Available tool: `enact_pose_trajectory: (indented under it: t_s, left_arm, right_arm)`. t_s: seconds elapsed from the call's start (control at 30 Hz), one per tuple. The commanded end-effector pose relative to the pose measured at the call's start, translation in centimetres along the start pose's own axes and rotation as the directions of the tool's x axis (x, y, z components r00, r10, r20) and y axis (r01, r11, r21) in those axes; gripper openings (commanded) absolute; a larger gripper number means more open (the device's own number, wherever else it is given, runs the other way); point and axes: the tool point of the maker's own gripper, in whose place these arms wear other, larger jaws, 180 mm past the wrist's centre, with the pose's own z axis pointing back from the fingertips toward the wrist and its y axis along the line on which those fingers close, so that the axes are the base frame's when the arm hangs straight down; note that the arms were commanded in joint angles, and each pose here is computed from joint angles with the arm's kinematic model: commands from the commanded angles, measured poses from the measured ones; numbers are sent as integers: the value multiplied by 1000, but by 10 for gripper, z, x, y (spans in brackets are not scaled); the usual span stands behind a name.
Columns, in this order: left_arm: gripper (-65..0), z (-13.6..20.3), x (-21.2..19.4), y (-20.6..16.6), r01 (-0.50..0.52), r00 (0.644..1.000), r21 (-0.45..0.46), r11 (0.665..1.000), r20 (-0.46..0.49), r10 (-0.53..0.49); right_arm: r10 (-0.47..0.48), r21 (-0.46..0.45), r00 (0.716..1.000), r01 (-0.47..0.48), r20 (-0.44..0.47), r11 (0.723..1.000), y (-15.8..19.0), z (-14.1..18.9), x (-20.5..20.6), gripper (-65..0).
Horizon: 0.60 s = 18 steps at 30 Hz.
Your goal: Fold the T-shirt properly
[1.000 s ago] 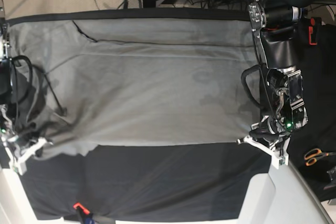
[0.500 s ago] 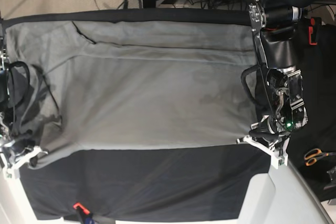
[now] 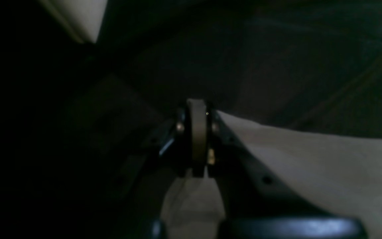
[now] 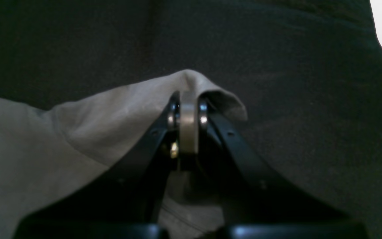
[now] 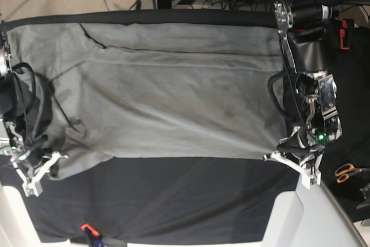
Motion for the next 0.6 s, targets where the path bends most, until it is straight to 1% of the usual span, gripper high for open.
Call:
enact_pose_trajectory:
  t_s: [0.0, 0.2, 0.23, 0.27, 0.3, 0.37, 0.43, 0.47, 0.5, 0.53, 0.57]
  left_arm:
    - [-650, 5, 24, 2, 10, 998, 2, 1000, 64, -10]
    - [-650, -1, 10, 2, 2, 1000, 1, 1000, 27, -2]
    - [-650, -1, 10, 2, 2, 1000, 1, 1000, 27, -2]
    - [-650, -1, 9, 1, 1, 1000, 0, 1000, 24, -1]
    - [-650, -1, 8, 1, 1, 1000, 0, 1000, 22, -1]
    - [-650, -1, 8, 1, 1, 1000, 0, 1000, 22, -1]
    - [-650, -1, 9, 3, 2, 1000, 2, 1000, 23, -2]
    - [-650, -1, 9, 3, 2, 1000, 2, 1000, 23, -2]
    - [-650, -1, 9, 3, 2, 1000, 2, 1000, 23, -2]
    - [-650, -1, 9, 3, 2, 1000, 2, 1000, 23, -2]
    - [-650, -1, 9, 3, 2, 1000, 2, 1000, 23, -2]
  right_arm:
    - [5, -8, 997, -4, 77, 1000, -8, 2, 33, -650]
    - [0, -13, 997, 1, 76, 1000, -9, 2, 33, -645]
    - [-3, -13, 997, 4, 76, 1000, -9, 1, 32, -630]
    - [-5, -6, 997, 5, 71, 1000, -4, -1, 31, -593]
    - [-10, -3, 997, 10, 72, 1000, -2, -1, 31, -539]
    - [-11, -3, 998, 12, 65, 1000, -2, -1, 29, -413]
    - [-20, -4, 999, 20, 33, 1000, -3, -1, 19, -278]
    - [-22, -7, 999, 23, 32, 1000, -4, 0, 18, -213]
    - [-23, -18, 999, 24, 30, 1000, -6, 0, 17, -162]
    - [-30, -55, 999, 32, 31, 998, -13, 1, 16, -128]
    - [-53, -112, 998, 56, 35, 992, -29, 5, 13, -120]
